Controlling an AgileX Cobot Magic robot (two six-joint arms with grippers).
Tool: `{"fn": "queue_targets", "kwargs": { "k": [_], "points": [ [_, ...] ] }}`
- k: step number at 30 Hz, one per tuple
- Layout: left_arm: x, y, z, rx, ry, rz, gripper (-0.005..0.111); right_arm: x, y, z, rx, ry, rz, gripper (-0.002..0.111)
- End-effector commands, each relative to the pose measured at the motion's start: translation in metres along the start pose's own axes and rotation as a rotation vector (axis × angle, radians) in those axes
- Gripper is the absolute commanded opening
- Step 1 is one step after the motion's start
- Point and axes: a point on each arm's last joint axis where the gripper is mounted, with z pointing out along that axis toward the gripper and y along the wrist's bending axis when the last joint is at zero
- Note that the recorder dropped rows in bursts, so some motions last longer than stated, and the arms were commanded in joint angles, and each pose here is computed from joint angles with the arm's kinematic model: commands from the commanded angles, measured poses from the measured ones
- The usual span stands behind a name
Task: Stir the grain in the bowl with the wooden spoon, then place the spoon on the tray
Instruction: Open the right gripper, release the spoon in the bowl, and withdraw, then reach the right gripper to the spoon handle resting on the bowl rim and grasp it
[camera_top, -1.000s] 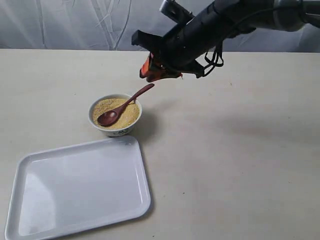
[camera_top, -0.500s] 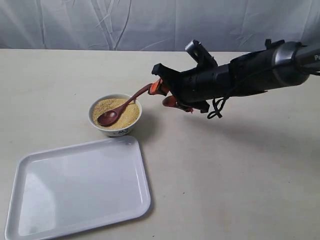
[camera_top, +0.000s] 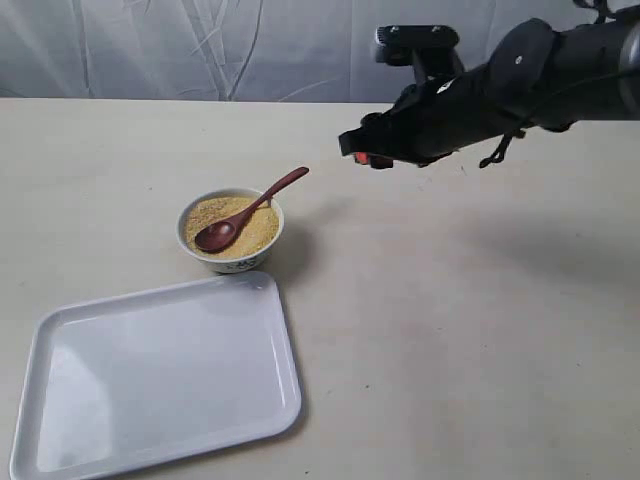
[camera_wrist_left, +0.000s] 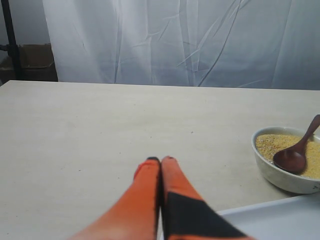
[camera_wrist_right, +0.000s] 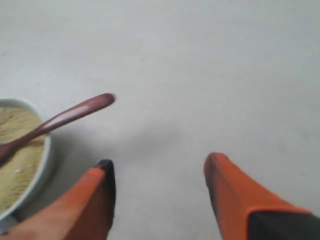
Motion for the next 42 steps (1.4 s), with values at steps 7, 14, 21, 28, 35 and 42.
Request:
{"fn": "queue_targets", "kwargs": {
  "k": [7,14,21,28,35,42],
  "points": [
    [0.001,0.000,0.000,-0.004,-0.007,0.000,0.000,0.030,-0.033,-0.006,0.244,0.203,0.441,0.049],
    [0.001,0.000,0.000,-0.004,-0.007,0.000,0.000,0.044,0.032,0.010,0.030,0.113,0.222,0.049],
    [0.001,0.000,0.000,-0.004,-0.007,0.000,0.000,0.043,0.079,0.012,-0.055,-0.237,-0.129,0.049],
    [0.001,0.000,0.000,-0.004,-0.007,0.000,0.000,0.047,0.089,0.001,-0.114,-0.550,0.006,0.049],
    [0.001,0.000,0.000,-0.004,-0.007,0.000,0.000,0.078,0.073,0.022,-0.240,-0.580,0.538,0.049],
    [0.001,0.000,0.000,-0.004,-0.007,0.000,0.000,0.088,0.062,0.070,-0.415,-0.400,0.755,0.049]
  ]
}}
